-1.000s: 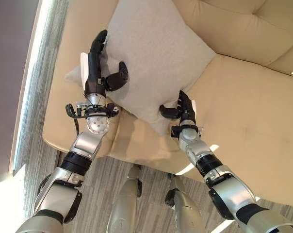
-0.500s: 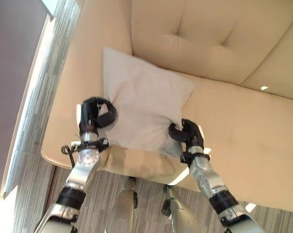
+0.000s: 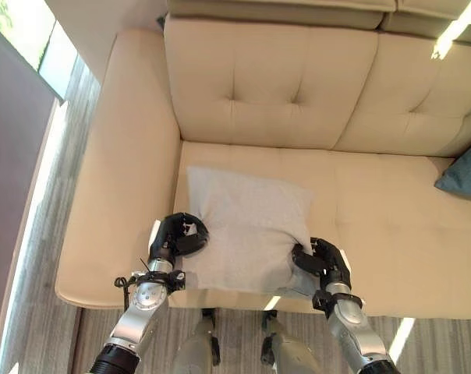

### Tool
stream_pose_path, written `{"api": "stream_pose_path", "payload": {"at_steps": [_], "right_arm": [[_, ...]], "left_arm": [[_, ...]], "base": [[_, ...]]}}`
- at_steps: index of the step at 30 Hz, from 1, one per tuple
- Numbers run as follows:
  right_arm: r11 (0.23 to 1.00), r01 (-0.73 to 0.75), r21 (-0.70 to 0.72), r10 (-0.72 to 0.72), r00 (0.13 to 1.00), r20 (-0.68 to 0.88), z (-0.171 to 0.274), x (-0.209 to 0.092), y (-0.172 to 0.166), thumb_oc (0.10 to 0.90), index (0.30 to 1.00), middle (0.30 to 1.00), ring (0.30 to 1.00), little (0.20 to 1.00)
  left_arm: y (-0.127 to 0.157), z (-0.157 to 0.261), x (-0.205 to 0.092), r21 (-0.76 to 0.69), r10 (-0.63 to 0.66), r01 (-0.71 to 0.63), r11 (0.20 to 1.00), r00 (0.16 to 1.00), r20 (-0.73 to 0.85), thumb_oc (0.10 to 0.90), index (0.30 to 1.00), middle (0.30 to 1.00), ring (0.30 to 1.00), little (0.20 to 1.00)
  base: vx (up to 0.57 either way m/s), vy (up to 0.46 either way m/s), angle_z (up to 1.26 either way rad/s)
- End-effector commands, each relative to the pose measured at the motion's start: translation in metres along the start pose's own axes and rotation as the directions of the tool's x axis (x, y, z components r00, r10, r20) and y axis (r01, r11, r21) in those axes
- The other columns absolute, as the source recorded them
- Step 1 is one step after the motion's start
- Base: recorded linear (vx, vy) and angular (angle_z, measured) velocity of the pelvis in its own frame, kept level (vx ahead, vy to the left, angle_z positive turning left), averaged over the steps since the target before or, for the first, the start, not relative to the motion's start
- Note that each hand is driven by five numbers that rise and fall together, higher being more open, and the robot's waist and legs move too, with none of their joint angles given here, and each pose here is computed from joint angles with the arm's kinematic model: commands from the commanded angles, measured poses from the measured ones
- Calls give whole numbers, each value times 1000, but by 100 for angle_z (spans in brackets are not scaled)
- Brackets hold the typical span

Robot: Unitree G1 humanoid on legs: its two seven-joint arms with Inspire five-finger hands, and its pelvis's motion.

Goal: Pick up all the scattered cushions and arrange them neatly on the sofa.

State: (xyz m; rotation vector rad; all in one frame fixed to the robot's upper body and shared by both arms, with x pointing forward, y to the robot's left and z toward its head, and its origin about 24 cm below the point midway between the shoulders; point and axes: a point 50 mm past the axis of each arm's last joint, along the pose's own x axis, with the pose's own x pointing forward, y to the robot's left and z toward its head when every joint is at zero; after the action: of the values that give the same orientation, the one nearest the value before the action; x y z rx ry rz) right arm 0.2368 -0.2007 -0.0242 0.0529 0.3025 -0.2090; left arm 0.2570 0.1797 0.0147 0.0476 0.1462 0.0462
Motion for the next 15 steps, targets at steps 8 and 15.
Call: {"api": "stream_pose_path", "payload": {"at_steps": [8,15], "right_arm": [[999,-45,27,35,953,301,51,-13,-4,400,300,300,300,300],[1000,12,29,-21,935,353,65,-9,-11,400,300,300,300,300]], "left_arm": [[-31,29,-7,-67,-181,193,979,970,161,400,300,300,300,300],[-40,31,-7,-67,-203,216,974,965,169,400,300,300,300,300]], "base": [[-3,-103,-8],[-17,30,-1]]}}
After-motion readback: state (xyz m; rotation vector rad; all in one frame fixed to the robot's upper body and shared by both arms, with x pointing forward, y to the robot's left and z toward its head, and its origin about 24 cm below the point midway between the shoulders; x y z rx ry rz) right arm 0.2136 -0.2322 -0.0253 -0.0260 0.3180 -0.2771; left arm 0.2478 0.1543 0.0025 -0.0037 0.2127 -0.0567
